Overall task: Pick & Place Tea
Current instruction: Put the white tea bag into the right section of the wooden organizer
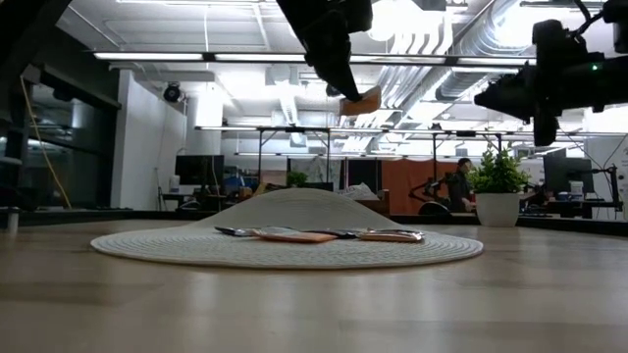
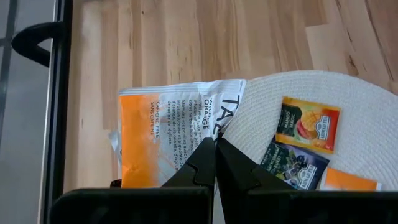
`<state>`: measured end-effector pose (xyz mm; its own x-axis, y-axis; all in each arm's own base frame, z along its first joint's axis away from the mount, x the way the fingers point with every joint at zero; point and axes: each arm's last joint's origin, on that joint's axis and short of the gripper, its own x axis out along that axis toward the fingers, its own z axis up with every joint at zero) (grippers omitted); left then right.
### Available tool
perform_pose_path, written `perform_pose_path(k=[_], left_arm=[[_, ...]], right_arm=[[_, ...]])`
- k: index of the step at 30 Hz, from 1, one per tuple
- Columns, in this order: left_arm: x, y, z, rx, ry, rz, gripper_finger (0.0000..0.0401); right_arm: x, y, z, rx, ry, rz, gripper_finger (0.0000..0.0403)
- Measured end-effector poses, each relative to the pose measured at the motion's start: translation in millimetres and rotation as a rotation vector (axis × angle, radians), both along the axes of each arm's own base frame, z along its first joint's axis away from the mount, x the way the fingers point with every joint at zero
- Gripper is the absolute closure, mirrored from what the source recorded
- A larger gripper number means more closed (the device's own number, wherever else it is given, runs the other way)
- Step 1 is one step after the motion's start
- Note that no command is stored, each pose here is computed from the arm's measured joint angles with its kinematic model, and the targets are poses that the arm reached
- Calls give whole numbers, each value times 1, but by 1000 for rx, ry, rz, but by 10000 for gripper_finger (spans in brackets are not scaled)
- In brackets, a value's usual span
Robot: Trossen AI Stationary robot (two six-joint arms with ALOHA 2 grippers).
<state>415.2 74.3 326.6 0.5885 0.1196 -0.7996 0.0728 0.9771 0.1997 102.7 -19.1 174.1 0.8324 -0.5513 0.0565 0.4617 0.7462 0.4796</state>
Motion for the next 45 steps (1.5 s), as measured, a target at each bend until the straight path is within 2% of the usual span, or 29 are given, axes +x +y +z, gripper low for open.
perform_pose_path(k=[4, 8, 11, 16, 21, 24, 27, 30, 33, 38, 45], left_arm=[[0, 0, 0, -5, -1, 13, 401], [0, 0, 0, -3, -1, 16, 401], [0, 0, 0, -3, -1, 15, 401], [0, 0, 0, 3, 0, 7, 401], [0, 0, 0, 16, 3, -17, 401], [0, 1, 0, 51, 11, -22, 401], [0, 0, 0, 124, 27, -21, 401], [0, 0, 1, 164, 30, -31, 401], [1, 0, 1, 172, 19, -30, 401], [1, 2, 2, 250, 39, -2, 401], [1, 3, 2, 235, 37, -14, 401]], right_arm=[[4, 3, -1, 18, 4, 123, 391], [10, -1, 1, 159, -23, 141, 384], [16, -7, 3, 252, -19, 131, 361], [32, -20, 14, 284, 54, 141, 295], [51, -39, 39, 299, 29, 157, 213], [63, -54, 49, 385, 15, 190, 169], [76, -70, 52, 507, 13, 242, 141], [92, -85, 51, 553, 21, 306, 131], [106, -98, 50, 561, 20, 336, 131], [124, -117, 49, 578, 26, 402, 130], [136, -128, 48, 574, 32, 417, 134]])
